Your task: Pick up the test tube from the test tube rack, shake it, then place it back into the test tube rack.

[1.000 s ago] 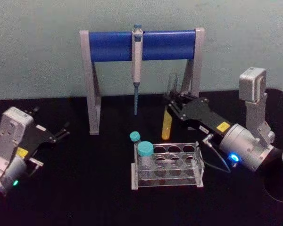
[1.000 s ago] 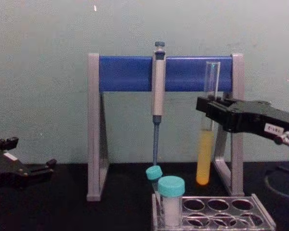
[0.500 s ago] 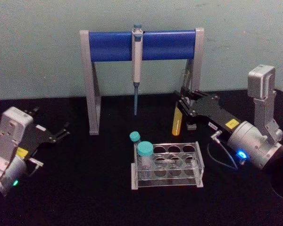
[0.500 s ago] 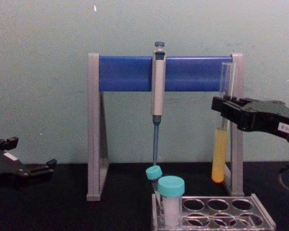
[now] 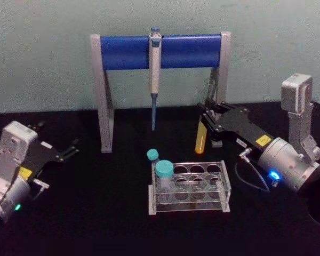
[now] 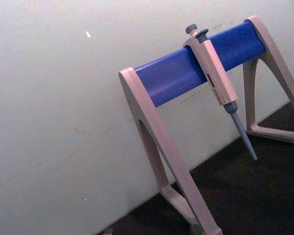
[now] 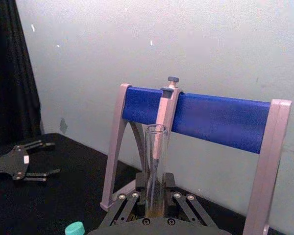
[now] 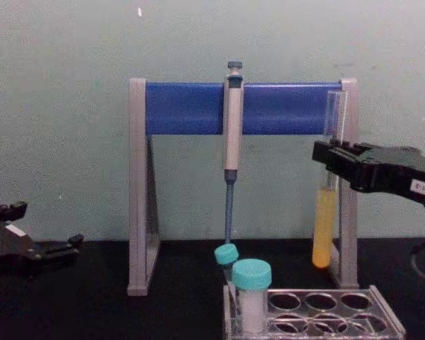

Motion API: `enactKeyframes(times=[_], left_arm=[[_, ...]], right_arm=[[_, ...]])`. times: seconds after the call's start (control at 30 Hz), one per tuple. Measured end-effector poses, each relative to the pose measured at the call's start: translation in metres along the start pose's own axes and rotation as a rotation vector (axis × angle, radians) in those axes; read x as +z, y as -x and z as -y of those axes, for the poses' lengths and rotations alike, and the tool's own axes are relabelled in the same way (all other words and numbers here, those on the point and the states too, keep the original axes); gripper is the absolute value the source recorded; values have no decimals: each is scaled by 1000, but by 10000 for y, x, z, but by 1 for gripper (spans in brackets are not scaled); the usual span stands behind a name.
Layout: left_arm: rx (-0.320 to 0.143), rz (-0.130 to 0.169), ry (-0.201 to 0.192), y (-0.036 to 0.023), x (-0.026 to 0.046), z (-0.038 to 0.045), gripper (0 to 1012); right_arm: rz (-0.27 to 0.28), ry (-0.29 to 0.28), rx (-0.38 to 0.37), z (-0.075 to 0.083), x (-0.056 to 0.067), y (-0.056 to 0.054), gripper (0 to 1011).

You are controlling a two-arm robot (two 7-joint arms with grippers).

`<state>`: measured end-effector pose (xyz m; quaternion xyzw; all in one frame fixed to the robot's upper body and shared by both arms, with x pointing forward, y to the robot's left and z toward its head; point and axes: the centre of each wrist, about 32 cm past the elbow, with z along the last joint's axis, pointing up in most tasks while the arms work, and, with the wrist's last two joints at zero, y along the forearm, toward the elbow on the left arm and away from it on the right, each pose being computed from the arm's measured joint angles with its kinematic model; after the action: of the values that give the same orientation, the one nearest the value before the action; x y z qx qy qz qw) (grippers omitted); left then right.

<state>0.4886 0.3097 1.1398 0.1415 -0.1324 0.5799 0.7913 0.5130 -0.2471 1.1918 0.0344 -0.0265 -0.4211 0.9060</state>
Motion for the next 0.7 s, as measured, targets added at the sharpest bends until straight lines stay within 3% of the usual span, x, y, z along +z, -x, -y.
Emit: enactKeyframes(times=[0.33, 0.7], left_arm=[[0, 0, 0, 0, 0, 0, 1009], [0, 0, 0, 0, 0, 0, 1010]], right_arm=[[9, -10, 19, 26, 42, 32, 220], [6, -24, 61, 193, 102, 135, 220]])
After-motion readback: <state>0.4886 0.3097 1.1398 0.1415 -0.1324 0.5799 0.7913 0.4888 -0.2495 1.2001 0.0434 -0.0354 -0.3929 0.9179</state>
